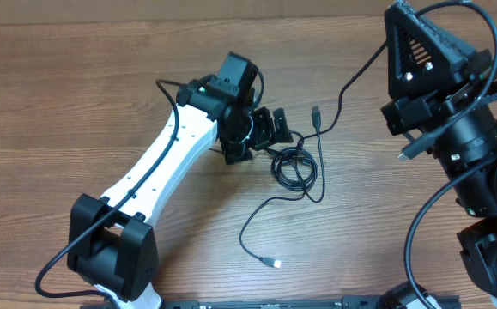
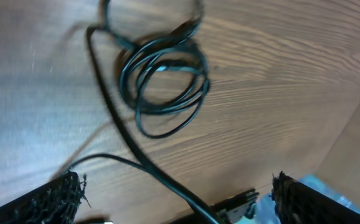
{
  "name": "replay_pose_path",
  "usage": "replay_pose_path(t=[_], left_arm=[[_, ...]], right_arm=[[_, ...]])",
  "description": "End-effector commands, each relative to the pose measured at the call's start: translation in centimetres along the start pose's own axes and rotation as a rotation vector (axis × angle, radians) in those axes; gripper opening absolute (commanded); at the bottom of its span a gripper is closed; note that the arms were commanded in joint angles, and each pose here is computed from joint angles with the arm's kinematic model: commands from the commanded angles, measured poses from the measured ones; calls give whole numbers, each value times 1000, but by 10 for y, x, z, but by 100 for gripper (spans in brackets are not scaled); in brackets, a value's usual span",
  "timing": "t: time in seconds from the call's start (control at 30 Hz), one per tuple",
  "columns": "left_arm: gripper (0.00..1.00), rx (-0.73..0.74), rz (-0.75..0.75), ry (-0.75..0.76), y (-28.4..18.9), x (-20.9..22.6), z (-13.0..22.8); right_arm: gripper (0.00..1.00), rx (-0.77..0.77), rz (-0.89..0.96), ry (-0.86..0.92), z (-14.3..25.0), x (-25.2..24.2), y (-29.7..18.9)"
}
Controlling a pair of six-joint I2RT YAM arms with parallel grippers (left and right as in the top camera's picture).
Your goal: Untangle cables
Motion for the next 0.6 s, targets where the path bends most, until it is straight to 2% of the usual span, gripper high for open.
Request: replay_pose_path(t=[0.0,0.07,0.13,0.2,0.3,0.37,0.43,0.57], left_arm=[[100,39,-2,-151,8,1,11],[98,46,-2,-157,11,0,14],[92,35,4,-140,13,-4,14],[71,16,14,-138,14,-8,12],[32,-11,30,-124,14,-11,7],[13,-29,17,-124,14,-9,5],[4,-53,-14,-127,14,-5,3],[4,-109,-70,-115,12,2,-3]], right_arm=[[4,-21,2,4,-6,2,-2],[4,-16,5,5,-4,1,0],[4,-12,7,5,-3,0,1],[4,-8,10,5,-1,-1,3],[4,-2,13,6,0,-2,4],[4,1,16,6,1,-2,4],[4,4,22,6,1,-3,4],[4,0,70,3,2,-10,4]])
Point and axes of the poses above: each gripper's point midway between its finger pads, its own y axis out along the fingers, its own x axis along the line the jaws close on, z = x × y, the point moved 7 cm from there along -y, back along the fingers, and after that the axes turned 6 degrees about y, right-handed, at the moved point
